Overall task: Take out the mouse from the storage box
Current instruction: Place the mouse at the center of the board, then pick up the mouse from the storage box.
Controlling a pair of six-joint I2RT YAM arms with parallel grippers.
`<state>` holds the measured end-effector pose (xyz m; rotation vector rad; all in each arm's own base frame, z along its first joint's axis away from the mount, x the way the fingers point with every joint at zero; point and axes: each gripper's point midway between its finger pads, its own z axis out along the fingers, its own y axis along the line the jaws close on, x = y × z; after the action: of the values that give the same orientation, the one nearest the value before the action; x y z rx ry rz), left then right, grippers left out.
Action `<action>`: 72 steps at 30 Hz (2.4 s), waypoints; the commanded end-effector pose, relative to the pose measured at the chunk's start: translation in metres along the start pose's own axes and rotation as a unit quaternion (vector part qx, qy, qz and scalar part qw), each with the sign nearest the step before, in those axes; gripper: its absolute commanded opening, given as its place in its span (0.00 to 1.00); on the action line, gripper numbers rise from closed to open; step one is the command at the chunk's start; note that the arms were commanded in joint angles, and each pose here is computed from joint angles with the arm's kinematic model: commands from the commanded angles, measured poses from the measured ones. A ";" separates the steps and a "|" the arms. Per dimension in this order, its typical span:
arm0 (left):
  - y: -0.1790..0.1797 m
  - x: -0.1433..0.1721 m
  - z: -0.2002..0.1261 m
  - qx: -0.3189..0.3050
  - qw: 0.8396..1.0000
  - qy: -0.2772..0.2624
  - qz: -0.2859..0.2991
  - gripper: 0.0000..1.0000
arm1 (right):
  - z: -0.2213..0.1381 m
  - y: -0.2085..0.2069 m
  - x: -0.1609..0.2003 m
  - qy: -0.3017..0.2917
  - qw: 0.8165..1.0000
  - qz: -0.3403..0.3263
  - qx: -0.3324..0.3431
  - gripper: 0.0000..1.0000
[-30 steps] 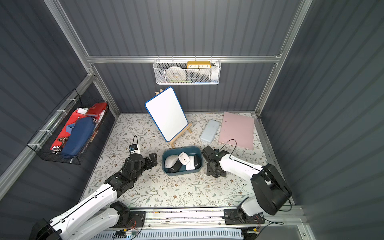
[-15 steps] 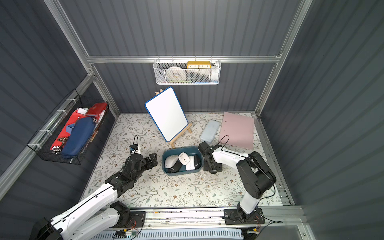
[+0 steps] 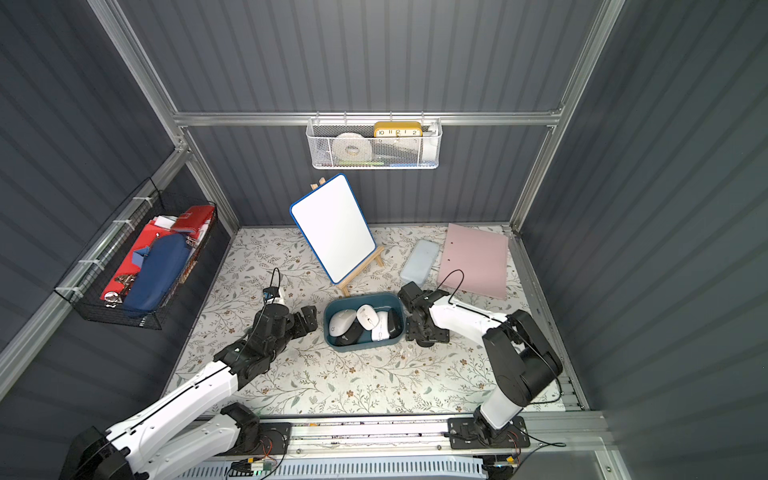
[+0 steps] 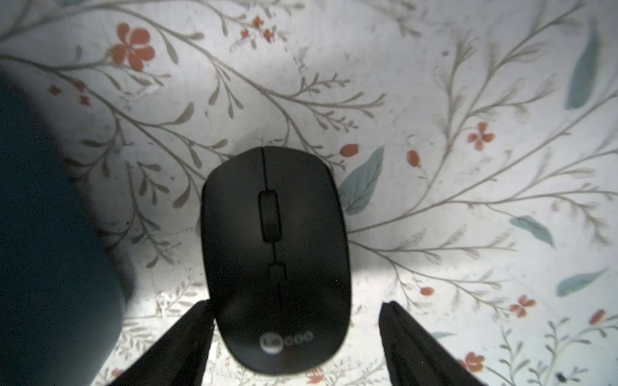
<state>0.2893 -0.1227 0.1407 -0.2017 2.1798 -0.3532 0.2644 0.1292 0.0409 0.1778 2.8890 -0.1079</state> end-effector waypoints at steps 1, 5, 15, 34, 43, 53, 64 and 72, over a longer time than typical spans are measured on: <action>-0.039 -0.020 -0.005 0.063 0.998 0.017 -0.015 0.99 | -0.026 -0.021 -0.004 -0.045 0.999 0.005 0.015 0.82; -0.111 -0.014 -0.013 0.129 0.991 0.042 -0.006 0.99 | -0.054 -0.035 -0.013 -0.113 0.993 0.024 -0.001 0.82; -0.207 0.059 0.039 0.181 0.963 0.201 0.017 0.81 | -0.090 -0.060 -0.012 -0.209 0.975 0.065 -0.037 0.82; -0.224 0.136 0.076 0.141 0.944 0.287 0.077 0.51 | -0.084 -0.063 -0.002 -0.207 0.975 0.067 -0.048 0.82; -0.229 0.149 0.083 0.146 0.940 0.298 0.077 0.47 | -0.077 -0.057 0.000 -0.193 0.978 0.067 -0.051 0.82; -0.216 0.160 0.095 0.100 0.941 0.308 0.093 0.42 | -0.075 -0.057 -0.003 -0.190 0.979 0.062 -0.043 0.81; -0.223 0.131 0.082 0.111 0.953 0.268 0.088 0.31 | -0.078 -0.056 -0.004 -0.190 0.979 0.060 -0.044 0.82; -0.241 0.096 0.052 0.167 0.957 0.227 0.067 0.31 | -0.075 -0.052 -0.003 -0.183 0.980 0.061 -0.050 0.81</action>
<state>0.2795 -0.3865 0.0901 0.2400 2.5865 -0.6869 0.2409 0.0820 0.1138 0.2765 2.5057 0.0148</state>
